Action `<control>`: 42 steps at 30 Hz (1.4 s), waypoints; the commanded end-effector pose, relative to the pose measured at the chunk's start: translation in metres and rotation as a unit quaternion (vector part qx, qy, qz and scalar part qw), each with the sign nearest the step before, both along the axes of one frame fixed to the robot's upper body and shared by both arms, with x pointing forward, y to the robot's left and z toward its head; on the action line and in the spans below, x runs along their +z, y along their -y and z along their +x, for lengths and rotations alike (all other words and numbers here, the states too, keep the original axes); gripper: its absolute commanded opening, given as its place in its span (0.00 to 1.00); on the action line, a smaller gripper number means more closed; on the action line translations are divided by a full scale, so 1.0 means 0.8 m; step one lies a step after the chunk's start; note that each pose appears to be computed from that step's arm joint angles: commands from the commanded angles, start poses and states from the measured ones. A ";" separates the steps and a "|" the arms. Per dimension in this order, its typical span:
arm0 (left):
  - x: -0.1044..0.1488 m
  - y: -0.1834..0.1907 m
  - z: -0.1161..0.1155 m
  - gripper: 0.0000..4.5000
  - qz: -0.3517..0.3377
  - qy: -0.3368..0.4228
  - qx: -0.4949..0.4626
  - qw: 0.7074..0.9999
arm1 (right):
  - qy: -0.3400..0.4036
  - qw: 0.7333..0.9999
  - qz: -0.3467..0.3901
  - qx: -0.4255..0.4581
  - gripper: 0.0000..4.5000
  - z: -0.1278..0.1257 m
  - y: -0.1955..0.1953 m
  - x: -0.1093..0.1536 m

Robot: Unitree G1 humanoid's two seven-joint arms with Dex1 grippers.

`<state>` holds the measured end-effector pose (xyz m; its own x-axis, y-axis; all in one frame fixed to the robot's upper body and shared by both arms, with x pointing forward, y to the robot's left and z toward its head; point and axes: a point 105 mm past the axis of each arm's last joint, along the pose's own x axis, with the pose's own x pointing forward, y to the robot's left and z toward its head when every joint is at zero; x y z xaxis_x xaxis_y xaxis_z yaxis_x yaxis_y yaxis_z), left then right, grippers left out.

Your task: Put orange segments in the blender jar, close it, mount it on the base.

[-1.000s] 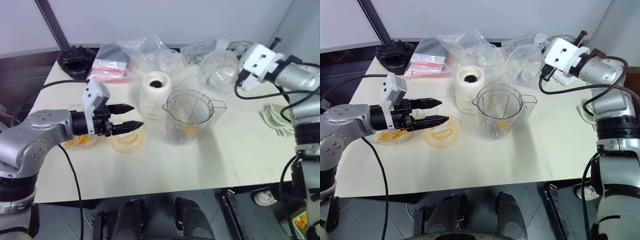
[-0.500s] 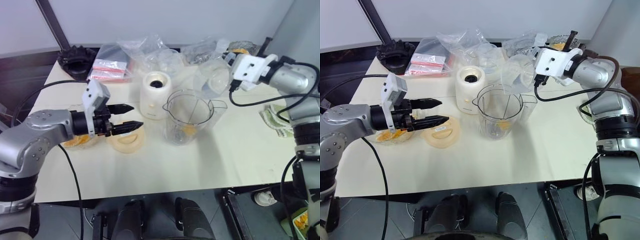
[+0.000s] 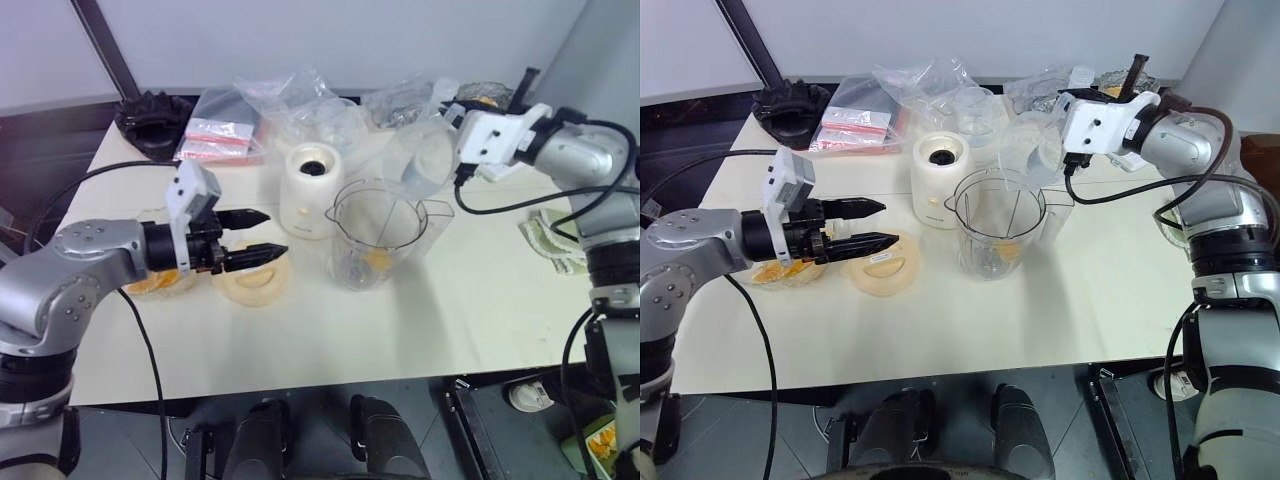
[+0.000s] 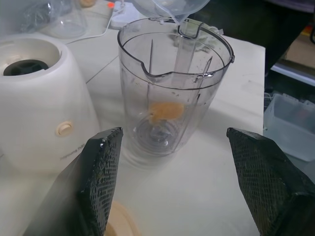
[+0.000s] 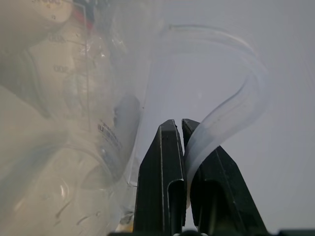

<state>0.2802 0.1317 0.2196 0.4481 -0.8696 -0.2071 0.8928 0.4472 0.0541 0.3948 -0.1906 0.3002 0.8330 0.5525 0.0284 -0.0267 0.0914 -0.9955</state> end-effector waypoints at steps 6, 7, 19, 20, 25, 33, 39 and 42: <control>0.009 0.004 -0.003 0.78 0.001 0.025 -0.007 1.000 | 0.075 0.997 -0.032 0.013 0.02 -0.013 -0.009 0.040; 0.009 0.004 -0.003 0.78 0.001 0.025 -0.007 1.000 | 0.078 0.996 -0.035 0.012 0.02 -0.013 -0.009 0.040; 0.008 0.003 -0.002 0.78 0.002 0.026 -0.007 1.000 | 0.101 0.992 -0.070 0.011 0.02 -0.014 -0.010 0.040; 0.008 0.003 -0.001 0.78 0.002 0.026 -0.007 1.000 | 0.104 0.992 -0.072 0.011 0.02 -0.014 -0.010 0.040; 0.009 0.004 -0.001 0.78 0.002 0.026 -0.009 1.000 | 0.112 0.990 -0.079 0.014 0.02 -0.014 -0.012 0.041; 0.010 0.005 -0.001 0.78 0.002 0.028 -0.011 1.000 | 0.120 0.989 -0.085 0.016 0.02 -0.014 -0.012 0.041; 0.010 0.006 -0.001 0.78 0.001 0.028 -0.012 1.000 | 0.119 0.989 -0.085 0.009 0.02 -0.012 -0.008 0.040; 0.010 0.006 -0.001 0.78 0.001 0.027 -0.011 1.000 | 0.116 0.991 -0.071 0.005 0.02 -0.011 -0.005 0.041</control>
